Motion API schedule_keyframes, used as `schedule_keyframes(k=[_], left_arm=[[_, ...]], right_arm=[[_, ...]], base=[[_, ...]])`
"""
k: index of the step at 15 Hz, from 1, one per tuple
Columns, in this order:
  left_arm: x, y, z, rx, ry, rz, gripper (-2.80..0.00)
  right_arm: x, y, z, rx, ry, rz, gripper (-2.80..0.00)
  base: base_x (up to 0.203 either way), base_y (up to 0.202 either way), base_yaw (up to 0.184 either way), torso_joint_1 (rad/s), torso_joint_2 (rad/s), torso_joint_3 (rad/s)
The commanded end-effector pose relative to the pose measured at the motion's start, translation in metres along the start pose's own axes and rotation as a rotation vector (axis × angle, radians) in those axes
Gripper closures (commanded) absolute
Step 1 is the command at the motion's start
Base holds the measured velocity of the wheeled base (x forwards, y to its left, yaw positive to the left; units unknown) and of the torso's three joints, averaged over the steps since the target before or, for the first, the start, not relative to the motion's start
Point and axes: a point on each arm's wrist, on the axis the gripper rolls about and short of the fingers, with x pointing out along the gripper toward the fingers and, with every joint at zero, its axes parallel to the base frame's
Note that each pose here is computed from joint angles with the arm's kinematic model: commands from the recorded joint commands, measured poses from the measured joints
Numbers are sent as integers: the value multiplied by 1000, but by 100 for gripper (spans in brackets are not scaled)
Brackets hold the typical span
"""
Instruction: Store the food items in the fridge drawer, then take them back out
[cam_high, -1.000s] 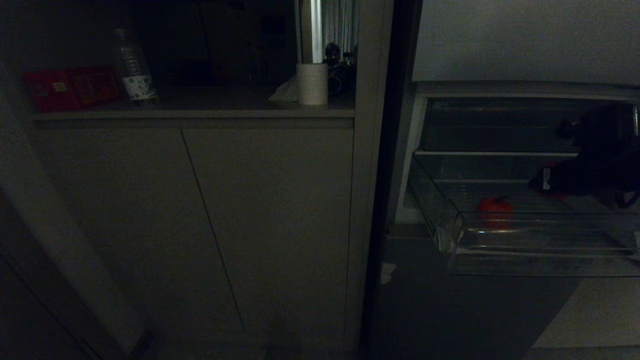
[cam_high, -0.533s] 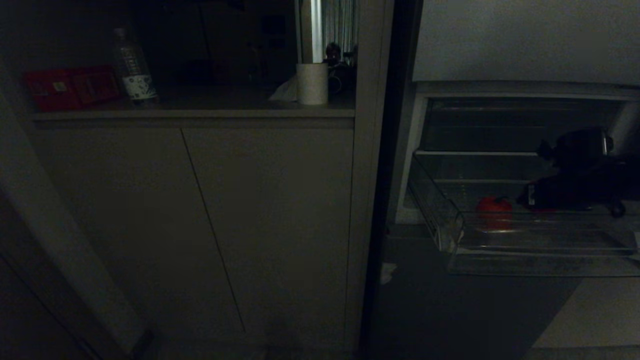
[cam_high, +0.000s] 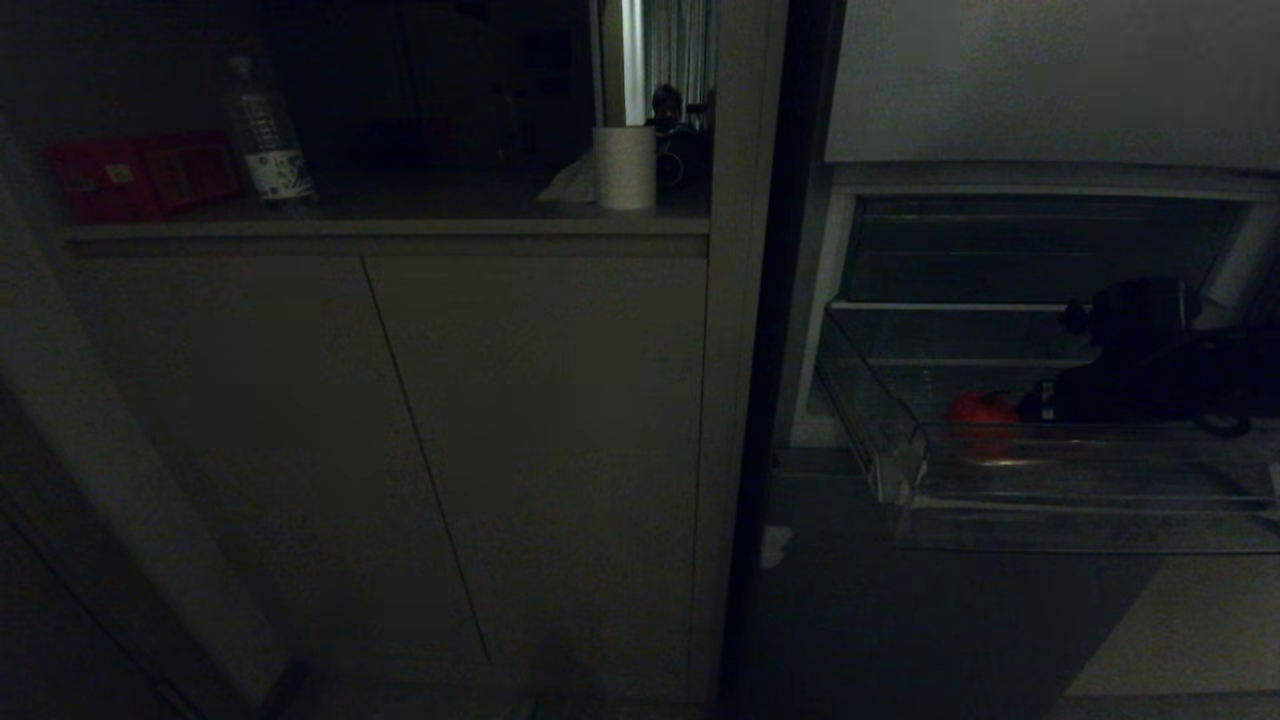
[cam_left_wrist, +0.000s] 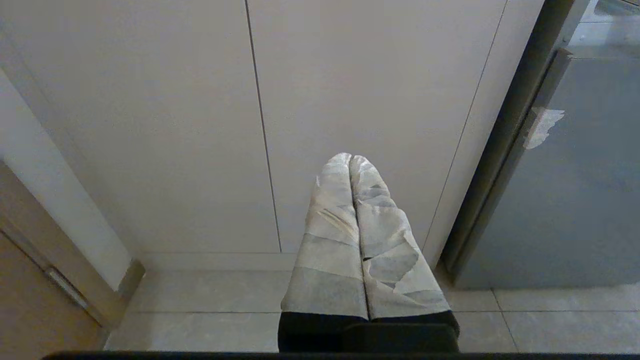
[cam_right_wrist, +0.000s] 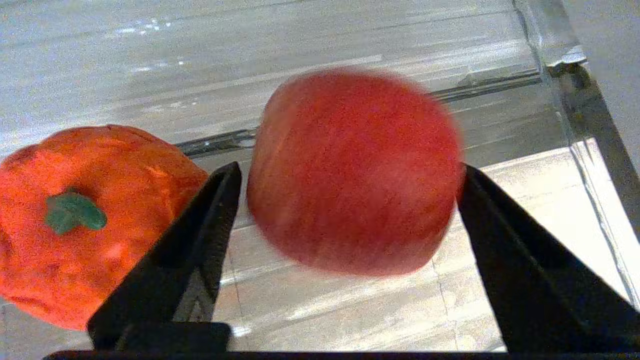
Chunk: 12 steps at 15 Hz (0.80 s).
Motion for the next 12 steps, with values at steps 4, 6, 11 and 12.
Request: schedule_keyframes(k=[4, 6, 11, 12], left_arm=[[0, 0, 0, 0, 2, 1, 0], [0, 0, 0, 0, 2, 1, 0], [0, 0, 0, 0, 2, 1, 0], [0, 0, 0, 0, 2, 1, 0]], right_arm=[[-78, -15, 41, 37, -186, 9, -280], [-114, -21, 48, 45, -248, 32, 0], [-190, -34, -4, 42, -222, 47, 0], [-201, -36, -22, 38, -200, 47, 0]], base=[[0, 0, 0, 0, 0, 0], [0, 0, 0, 0, 0, 0], [0, 0, 0, 0, 0, 0], [0, 0, 0, 0, 0, 0]])
